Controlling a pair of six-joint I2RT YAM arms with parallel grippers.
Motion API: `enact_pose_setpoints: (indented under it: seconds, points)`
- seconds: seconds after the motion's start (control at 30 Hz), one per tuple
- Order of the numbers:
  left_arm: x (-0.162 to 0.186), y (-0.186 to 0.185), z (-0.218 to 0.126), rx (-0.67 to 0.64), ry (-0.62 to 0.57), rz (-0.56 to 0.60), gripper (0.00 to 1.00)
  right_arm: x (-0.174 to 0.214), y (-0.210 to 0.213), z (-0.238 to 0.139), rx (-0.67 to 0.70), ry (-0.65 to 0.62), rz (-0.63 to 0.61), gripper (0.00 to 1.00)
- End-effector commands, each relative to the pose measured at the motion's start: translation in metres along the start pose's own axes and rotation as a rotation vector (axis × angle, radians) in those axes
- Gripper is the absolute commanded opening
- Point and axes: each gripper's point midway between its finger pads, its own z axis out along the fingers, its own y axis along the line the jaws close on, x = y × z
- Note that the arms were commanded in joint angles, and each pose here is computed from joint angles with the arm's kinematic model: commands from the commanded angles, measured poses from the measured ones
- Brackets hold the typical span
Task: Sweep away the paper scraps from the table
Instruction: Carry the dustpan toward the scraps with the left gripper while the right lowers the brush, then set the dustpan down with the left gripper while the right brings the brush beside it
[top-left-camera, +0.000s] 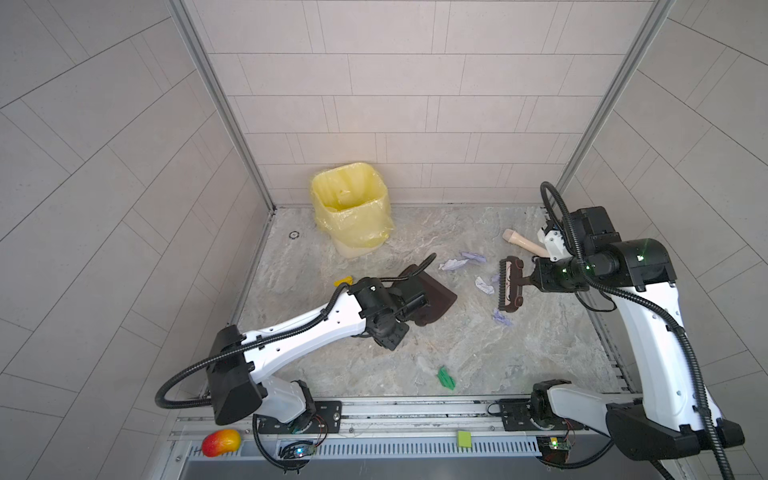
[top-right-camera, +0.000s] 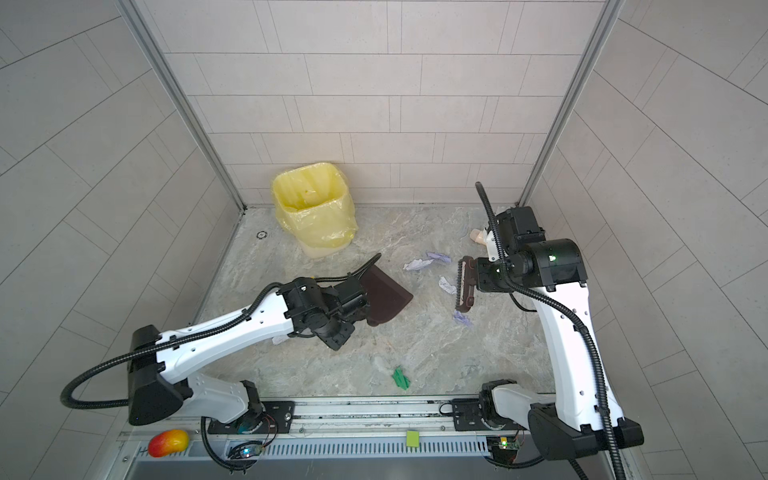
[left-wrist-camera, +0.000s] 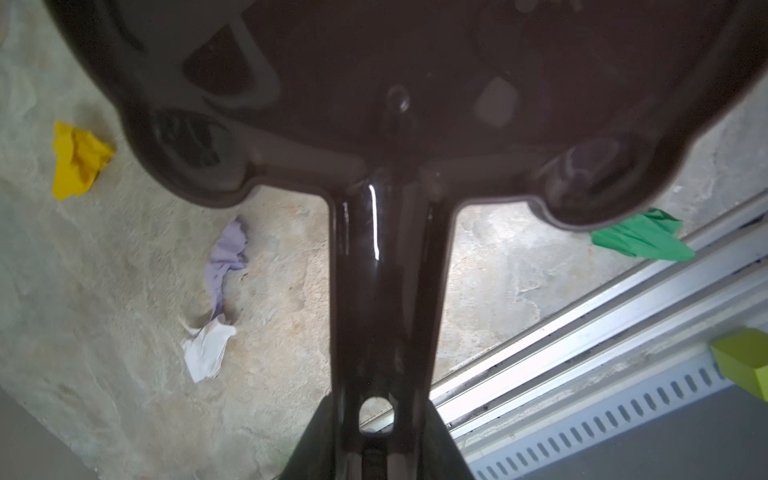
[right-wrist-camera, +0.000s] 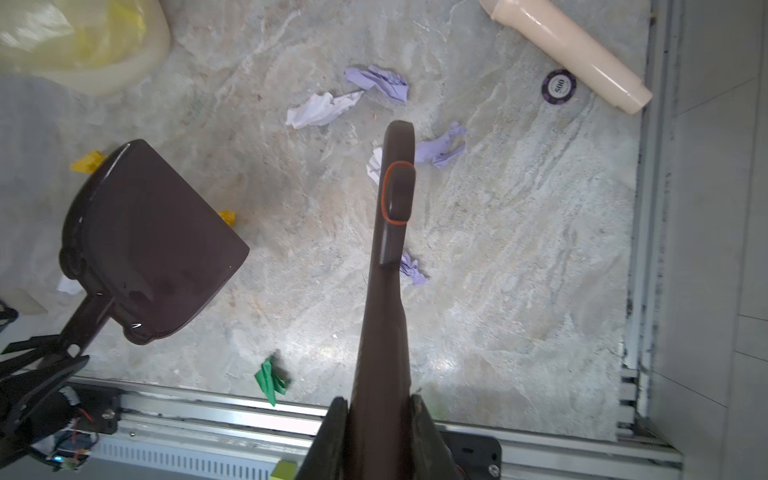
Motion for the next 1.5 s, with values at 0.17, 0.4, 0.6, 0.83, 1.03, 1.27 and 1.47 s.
enact_pose_setpoints:
  seconds: [0.17, 0.4, 0.6, 0.83, 1.03, 1.27, 1.47]
  points:
    - [-0.018, -0.023, 0.007, 0.055, 0.02, 0.252, 0.0, 0.023, -0.023, 0.001, 0.215, 0.129, -0.095, 0.0]
    - [-0.035, -0.035, 0.019, 0.072, 0.012, 0.379, 0.0, 0.032, -0.023, 0.019, 0.217, 0.182, -0.11, 0.0]
    - [-0.051, -0.041, 0.029, 0.065, -0.002, 0.454, 0.0, 0.04, -0.022, 0.038, 0.211, 0.22, -0.121, 0.0]
    - [-0.056, -0.043, 0.045, 0.05, 0.019, 0.509, 0.0, 0.045, -0.027, 0.053, 0.231, 0.25, -0.127, 0.0]
    - [-0.062, -0.046, 0.05, 0.051, 0.01, 0.521, 0.0, 0.045, -0.028, 0.063, 0.238, 0.26, -0.129, 0.0]
    - [-0.062, -0.049, 0.055, 0.065, 0.042, 0.533, 0.0, 0.048, -0.026, 0.074, 0.229, 0.284, -0.129, 0.0]
    - [-0.057, -0.047, 0.06, 0.054, 0.102, 0.557, 0.0, 0.049, -0.017, 0.079, 0.181, 0.315, -0.137, 0.0]
